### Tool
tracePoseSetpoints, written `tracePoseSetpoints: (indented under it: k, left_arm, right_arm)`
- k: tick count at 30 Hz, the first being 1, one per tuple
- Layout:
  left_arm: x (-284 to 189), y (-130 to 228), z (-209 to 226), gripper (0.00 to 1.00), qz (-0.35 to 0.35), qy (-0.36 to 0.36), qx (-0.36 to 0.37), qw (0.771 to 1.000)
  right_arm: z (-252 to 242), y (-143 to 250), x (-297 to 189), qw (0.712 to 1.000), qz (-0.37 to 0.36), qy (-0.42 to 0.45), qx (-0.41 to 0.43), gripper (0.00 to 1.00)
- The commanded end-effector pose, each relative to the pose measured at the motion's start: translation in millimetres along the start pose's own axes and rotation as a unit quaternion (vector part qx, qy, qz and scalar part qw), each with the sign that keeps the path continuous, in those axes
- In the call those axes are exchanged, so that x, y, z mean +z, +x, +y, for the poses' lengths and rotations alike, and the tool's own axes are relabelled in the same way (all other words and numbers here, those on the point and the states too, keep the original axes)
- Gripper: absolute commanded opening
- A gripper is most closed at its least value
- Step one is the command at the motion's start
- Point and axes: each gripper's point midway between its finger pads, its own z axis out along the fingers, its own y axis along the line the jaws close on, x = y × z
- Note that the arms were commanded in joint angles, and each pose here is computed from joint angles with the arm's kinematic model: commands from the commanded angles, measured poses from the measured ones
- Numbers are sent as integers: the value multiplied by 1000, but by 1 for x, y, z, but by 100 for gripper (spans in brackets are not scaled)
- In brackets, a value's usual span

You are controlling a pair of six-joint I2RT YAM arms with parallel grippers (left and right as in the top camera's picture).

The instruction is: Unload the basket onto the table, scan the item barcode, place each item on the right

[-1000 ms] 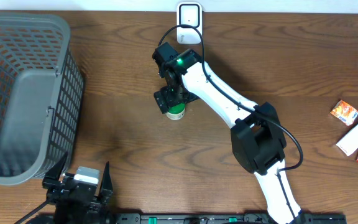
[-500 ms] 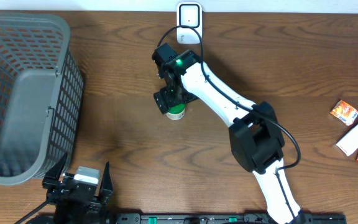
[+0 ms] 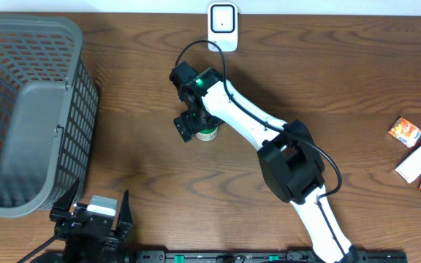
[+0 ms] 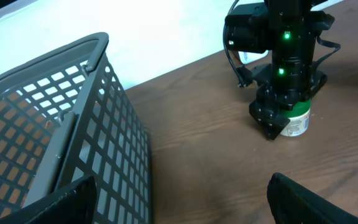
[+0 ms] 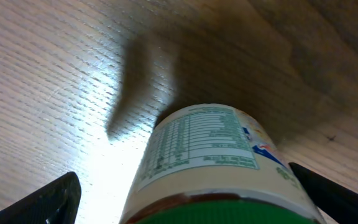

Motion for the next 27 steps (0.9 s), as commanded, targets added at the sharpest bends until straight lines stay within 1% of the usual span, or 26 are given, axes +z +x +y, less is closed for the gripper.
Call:
tracePoseSetpoints:
  k: [1,3,10,19,22,24,27]
  left_arm:
    - [-2,-2,1,87,-4,-3,-2,1000]
    - [-2,-2,1,87,-4,-3,-2,1000]
    - [-2,-2,1,87,-4,-3,-2,1000]
    - [-2,-2,1,87,-4,-3,-2,1000]
    - [-2,-2,1,87,-4,-3,-2,1000]
    - [-2,-2,1,87,-4,-3,-2,1000]
    - [-2,-2,1,87,-4,-3,-2,1000]
  right_arm:
    - [-5,7,23,1000,26,9,-3,97]
    - [-6,8,27,999,30,10,-6,94]
    - [-6,9,27,999,32,10,-10,74]
    - [-10,15,19,999,49,14,-7,64]
    - [-8,12,3,999,49,14,-5,58]
    - [-7,9,-14,999,47,14,2,58]
    - [-6,7,-43,998,44,15,41,61]
